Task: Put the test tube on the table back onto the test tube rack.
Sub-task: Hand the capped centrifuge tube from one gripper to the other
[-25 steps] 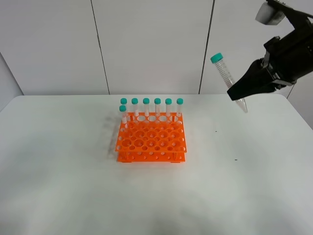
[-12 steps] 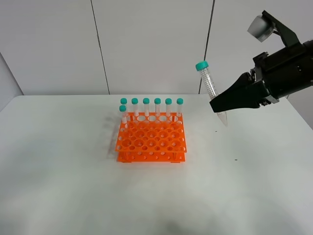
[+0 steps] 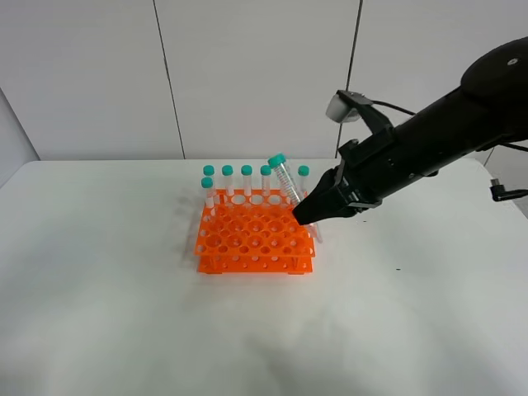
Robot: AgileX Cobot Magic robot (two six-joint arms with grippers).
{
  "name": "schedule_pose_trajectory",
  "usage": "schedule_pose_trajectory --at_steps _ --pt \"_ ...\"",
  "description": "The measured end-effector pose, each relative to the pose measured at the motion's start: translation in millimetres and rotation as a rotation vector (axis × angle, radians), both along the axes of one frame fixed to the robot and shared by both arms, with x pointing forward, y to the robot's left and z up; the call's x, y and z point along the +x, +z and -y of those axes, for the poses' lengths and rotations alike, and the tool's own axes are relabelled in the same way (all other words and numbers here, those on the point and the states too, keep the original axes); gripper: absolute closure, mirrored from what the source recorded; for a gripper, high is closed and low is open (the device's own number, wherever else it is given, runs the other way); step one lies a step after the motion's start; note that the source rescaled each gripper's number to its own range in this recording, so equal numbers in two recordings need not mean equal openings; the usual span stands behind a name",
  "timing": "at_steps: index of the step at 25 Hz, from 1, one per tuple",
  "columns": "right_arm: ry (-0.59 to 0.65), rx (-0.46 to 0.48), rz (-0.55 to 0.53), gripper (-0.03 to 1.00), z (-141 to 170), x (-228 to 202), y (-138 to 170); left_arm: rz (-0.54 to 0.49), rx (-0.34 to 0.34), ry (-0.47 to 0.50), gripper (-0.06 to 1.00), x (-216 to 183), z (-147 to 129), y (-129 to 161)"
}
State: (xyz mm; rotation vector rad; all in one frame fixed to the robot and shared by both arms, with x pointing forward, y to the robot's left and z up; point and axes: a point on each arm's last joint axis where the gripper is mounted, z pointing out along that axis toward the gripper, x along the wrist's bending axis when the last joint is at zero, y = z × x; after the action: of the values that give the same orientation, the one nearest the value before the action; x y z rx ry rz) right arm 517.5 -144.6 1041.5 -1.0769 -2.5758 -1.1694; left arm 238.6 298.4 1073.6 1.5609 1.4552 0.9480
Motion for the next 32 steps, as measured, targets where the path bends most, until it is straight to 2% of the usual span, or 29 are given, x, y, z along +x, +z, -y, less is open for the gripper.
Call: schedule_pose_trajectory --at_steps 4,7,12,15,21,24,32 --pt "0.03 0.007 0.023 0.94 -9 -3 0 -0.058 -0.046 -0.026 -0.01 31 5 33" --pt "0.025 0.018 0.034 0.94 -10 -1 5 -0.069 -0.122 -0.055 -0.01 65 11 60" --pt "0.017 0.039 0.034 0.94 -12 0 8 -0.112 -0.232 -0.155 -0.01 135 25 77" --pt "0.016 0.04 0.034 0.94 -12 0 8 -0.176 -0.299 -0.255 -0.01 174 37 67" --pt "0.017 0.04 0.034 0.94 -12 0 8 -0.261 -0.492 -0.429 -0.01 228 67 37" --pt "0.017 0.04 0.034 0.94 -12 0 8 -0.297 -0.545 -0.483 -0.01 245 88 20" --pt "0.016 0.04 0.034 0.94 -12 0 8 -0.363 -0.659 -0.535 -0.01 269 142 -17"
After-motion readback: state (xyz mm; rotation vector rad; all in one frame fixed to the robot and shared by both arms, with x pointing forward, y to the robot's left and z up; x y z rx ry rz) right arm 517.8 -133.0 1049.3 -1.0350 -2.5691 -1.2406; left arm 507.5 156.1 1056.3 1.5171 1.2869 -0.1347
